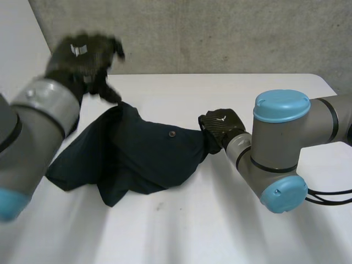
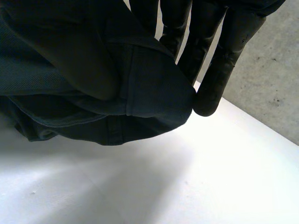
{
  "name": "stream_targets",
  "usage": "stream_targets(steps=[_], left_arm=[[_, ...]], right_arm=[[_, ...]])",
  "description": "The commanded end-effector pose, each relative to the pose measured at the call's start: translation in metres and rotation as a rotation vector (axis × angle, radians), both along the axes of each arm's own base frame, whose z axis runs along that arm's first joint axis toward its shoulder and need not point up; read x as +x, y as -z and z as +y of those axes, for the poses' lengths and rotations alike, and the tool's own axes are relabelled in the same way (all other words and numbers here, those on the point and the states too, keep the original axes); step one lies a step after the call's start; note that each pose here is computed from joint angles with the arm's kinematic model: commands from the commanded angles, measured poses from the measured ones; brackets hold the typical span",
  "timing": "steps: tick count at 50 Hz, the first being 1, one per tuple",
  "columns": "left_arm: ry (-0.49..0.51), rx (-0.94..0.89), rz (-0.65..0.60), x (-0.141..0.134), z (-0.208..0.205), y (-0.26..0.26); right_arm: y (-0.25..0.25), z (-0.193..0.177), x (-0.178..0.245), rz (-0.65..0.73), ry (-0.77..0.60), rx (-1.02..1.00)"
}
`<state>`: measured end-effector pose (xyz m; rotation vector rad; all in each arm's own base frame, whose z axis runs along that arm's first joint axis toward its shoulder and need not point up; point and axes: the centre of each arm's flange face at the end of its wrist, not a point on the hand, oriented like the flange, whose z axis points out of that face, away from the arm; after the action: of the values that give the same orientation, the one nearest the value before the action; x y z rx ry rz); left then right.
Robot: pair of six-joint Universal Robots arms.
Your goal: Fold the shorts.
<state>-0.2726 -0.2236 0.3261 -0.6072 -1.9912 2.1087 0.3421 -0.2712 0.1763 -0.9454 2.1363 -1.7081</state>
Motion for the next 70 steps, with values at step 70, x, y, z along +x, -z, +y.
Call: stream_targets(steps=[70], left_arm=[[-0.153,-0.35,-0.002,0.031,0.007,-0.044]], right_arm=[[-0.177,0.017,-0.035,0.041,0.026,-0.56]])
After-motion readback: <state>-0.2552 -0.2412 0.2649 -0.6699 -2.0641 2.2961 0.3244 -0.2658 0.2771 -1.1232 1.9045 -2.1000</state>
